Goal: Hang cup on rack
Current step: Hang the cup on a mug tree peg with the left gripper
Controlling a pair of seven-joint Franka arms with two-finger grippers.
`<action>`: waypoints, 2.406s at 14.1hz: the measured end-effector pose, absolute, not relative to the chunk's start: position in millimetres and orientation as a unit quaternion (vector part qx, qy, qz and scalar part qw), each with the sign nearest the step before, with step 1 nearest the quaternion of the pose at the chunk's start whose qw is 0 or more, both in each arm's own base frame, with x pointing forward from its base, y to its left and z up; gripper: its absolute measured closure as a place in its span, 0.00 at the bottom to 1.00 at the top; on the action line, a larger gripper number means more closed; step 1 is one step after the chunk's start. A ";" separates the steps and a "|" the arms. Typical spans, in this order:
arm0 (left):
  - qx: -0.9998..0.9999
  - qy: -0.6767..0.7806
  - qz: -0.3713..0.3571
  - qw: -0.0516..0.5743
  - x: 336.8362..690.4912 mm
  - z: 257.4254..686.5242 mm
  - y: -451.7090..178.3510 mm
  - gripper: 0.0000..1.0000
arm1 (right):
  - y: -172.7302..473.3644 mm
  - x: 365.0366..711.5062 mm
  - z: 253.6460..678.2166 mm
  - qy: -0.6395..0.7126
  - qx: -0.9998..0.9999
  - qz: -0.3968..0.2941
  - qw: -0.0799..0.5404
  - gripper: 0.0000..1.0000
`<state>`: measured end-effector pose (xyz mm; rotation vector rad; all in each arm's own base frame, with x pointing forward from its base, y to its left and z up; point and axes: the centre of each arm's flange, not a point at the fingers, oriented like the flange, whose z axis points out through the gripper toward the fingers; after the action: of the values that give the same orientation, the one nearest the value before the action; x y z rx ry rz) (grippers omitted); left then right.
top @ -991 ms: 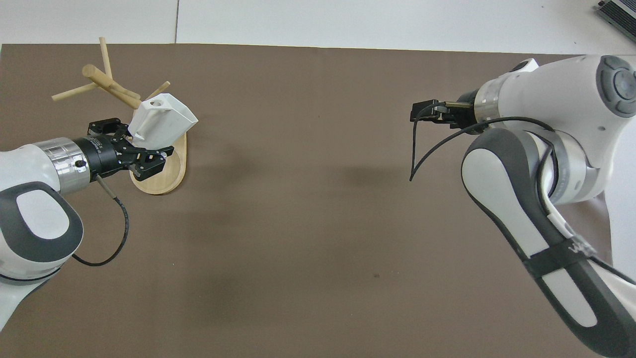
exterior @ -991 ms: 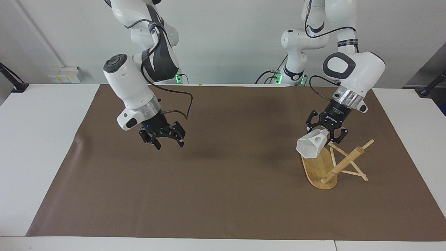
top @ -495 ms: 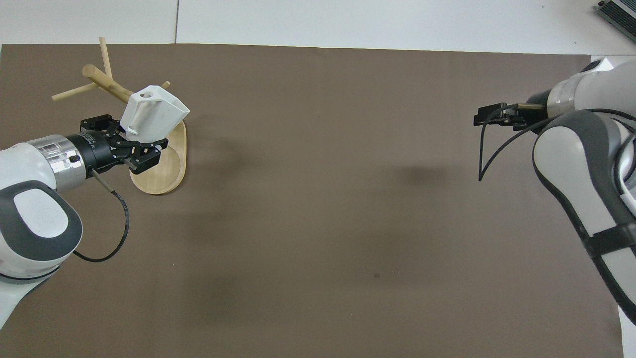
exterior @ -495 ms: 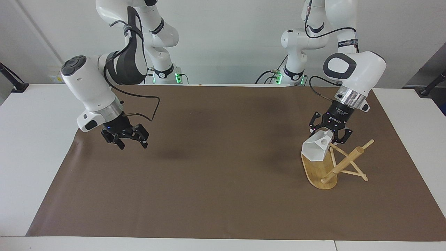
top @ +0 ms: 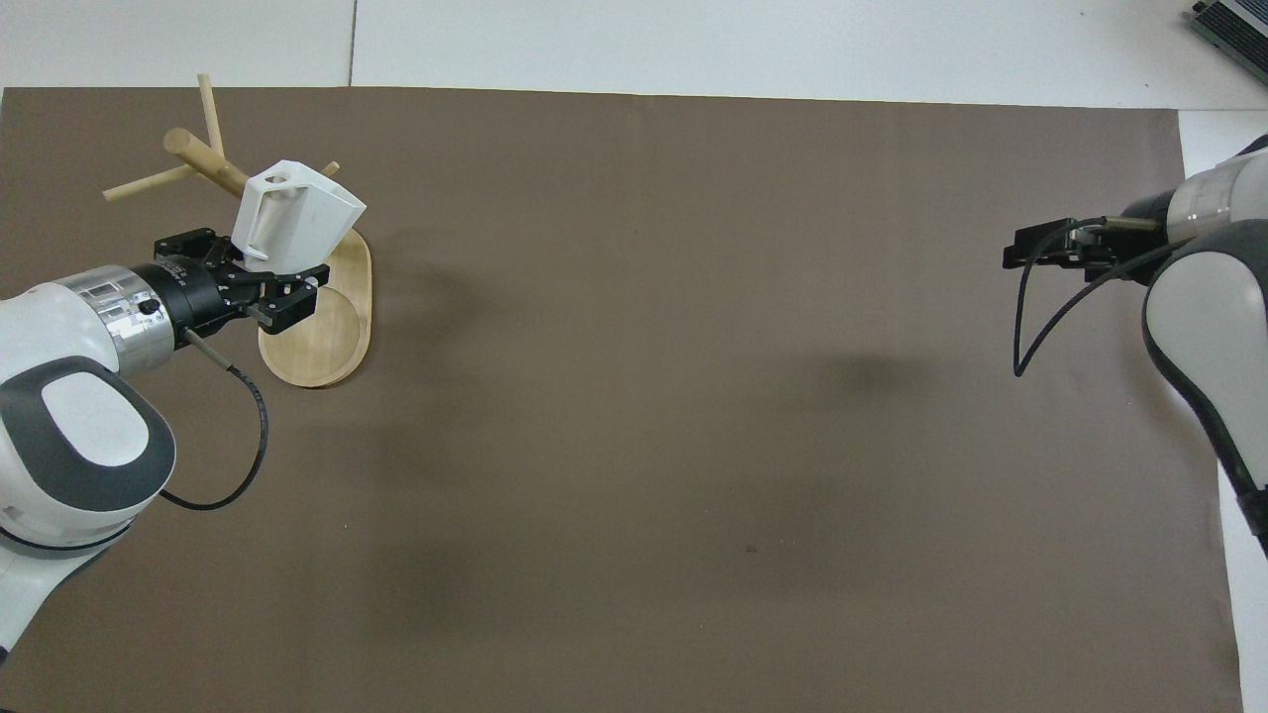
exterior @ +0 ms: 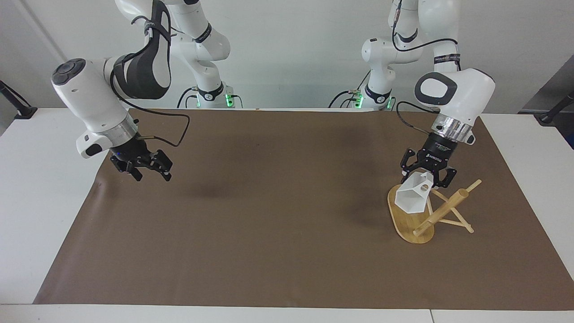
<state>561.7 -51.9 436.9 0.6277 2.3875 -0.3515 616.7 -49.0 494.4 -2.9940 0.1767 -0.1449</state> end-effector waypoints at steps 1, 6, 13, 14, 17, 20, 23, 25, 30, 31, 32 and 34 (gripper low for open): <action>0.226 0.910 -0.134 0.320 562.1 437.8 -51.0 0.28 | -51.0 613.3 497.5 0.062 -0.995 -0.040 0.066 0.00; 0.193 0.916 -0.130 0.327 564.6 436.8 -47.0 0.28 | -47.4 599.4 542.4 0.096 -0.994 -0.001 0.055 0.00; 0.179 0.919 -0.128 0.327 566.4 432.0 -45.0 0.17 | -33.4 576.1 599.8 0.095 -0.995 0.011 0.038 0.00; 0.176 0.919 -0.128 0.328 566.6 432.4 -44.4 0.07 | -30.7 573.3 609.4 0.099 -0.994 0.013 0.038 0.00; 0.168 0.920 -0.126 0.331 567.7 434.6 -39.8 0.00 | -28.6 568.9 624.3 0.100 -0.994 0.011 0.038 0.00; 0.206 0.916 -0.110 0.325 570.2 439.0 -43.0 0.00 | -25.8 569.1 624.6 0.097 -0.994 0.011 0.038 0.00; 0.280 0.910 -0.094 0.290 575.1 448.9 -50.2 0.00 | -24.5 569.1 623.7 0.096 -0.995 0.012 0.038 0.00; 0.334 0.906 -0.074 0.249 580.2 464.1 -40.9 0.00 | -24.4 568.5 621.0 0.096 -0.995 0.016 0.038 0.00; 0.483 0.858 -0.026 0.172 576.5 511.9 -9.9 0.00 | -21.7 559.5 621.8 0.094 -0.995 0.018 0.038 0.00; 0.522 0.837 -0.019 0.164 572.8 521.2 -8.2 0.00 | -19.0 558.6 622.4 0.092 -0.995 0.018 0.038 0.00; 0.564 0.811 -0.013 0.157 568.8 531.8 -6.2 0.00 | -13.6 558.1 622.7 0.087 -0.995 0.018 0.038 0.00; 0.646 0.750 0.000 0.142 562.6 553.8 2.0 0.00 | -0.4 558.5 623.0 0.082 -0.996 0.016 0.038 0.00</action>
<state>562.6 2.0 553.8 1.8637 2.1662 0.0001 558.5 -0.4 623.0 -3.0541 0.2507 0.0495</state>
